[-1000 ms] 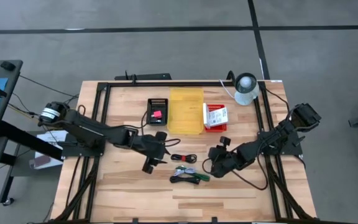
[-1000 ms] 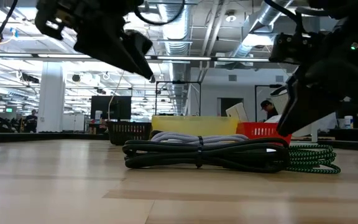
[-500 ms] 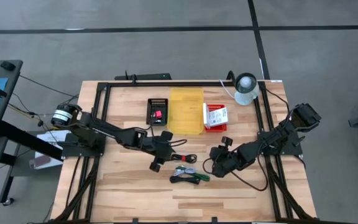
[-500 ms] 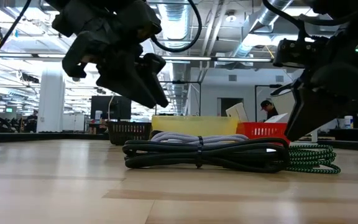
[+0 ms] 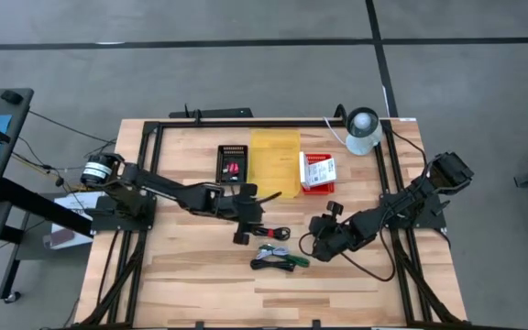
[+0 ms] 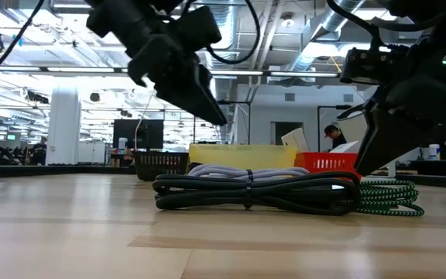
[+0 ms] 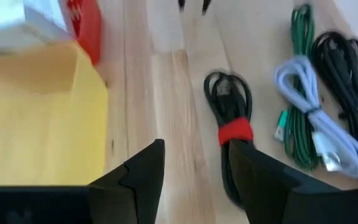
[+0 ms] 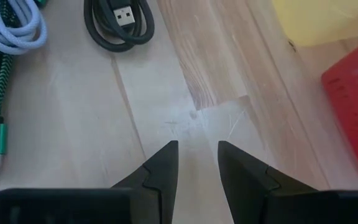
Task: Pick and place items into bin
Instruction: Put the top black USB cable into the yellow bin
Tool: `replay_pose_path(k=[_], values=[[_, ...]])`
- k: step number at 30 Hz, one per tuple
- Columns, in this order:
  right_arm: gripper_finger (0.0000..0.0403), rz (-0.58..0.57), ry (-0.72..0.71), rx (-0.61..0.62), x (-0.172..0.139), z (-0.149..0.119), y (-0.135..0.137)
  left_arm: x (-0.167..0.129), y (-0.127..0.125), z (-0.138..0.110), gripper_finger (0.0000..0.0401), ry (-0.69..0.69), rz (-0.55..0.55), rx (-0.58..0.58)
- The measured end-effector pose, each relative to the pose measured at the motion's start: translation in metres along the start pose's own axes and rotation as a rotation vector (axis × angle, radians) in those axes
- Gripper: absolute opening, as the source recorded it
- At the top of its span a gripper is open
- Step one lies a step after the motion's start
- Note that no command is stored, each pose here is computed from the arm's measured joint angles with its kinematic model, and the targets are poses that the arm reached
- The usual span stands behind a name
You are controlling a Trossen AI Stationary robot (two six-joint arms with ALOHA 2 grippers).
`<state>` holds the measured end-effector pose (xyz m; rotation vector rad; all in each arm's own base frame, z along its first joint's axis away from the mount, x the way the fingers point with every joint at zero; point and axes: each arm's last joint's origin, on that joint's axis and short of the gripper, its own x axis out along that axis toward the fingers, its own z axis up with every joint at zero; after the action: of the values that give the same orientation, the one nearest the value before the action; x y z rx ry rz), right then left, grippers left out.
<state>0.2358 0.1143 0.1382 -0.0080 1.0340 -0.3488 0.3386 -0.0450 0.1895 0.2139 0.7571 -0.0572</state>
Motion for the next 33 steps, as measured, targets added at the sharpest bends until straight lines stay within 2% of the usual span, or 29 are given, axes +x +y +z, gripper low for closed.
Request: replay_pose_path(k=[6,14,19,30,33], values=[[0.0107,0.008,-0.001,-0.004,-0.001,-0.001,0.002,0.015,-0.001,0.012,0.0173,0.091,-0.046,-0.031],[0.0107,0.011,0.004,-0.014,-0.002,-0.002,0.003,0.029,-0.003,0.023,0.0173,0.121,-0.074,-0.043],[0.0107,0.009,0.001,-0.019,-0.003,-0.003,0.003,0.033,-0.004,0.020,0.0173,0.165,-0.128,-0.066],[0.0107,0.010,-0.005,-0.015,-0.002,-0.002,0.004,0.036,-0.005,0.019,0.0173,0.173,-0.155,-0.071],[0.0107,0.010,-0.005,-0.015,-0.002,-0.002,0.004,0.046,-0.007,0.014,0.0173,0.189,-0.173,-0.072]])
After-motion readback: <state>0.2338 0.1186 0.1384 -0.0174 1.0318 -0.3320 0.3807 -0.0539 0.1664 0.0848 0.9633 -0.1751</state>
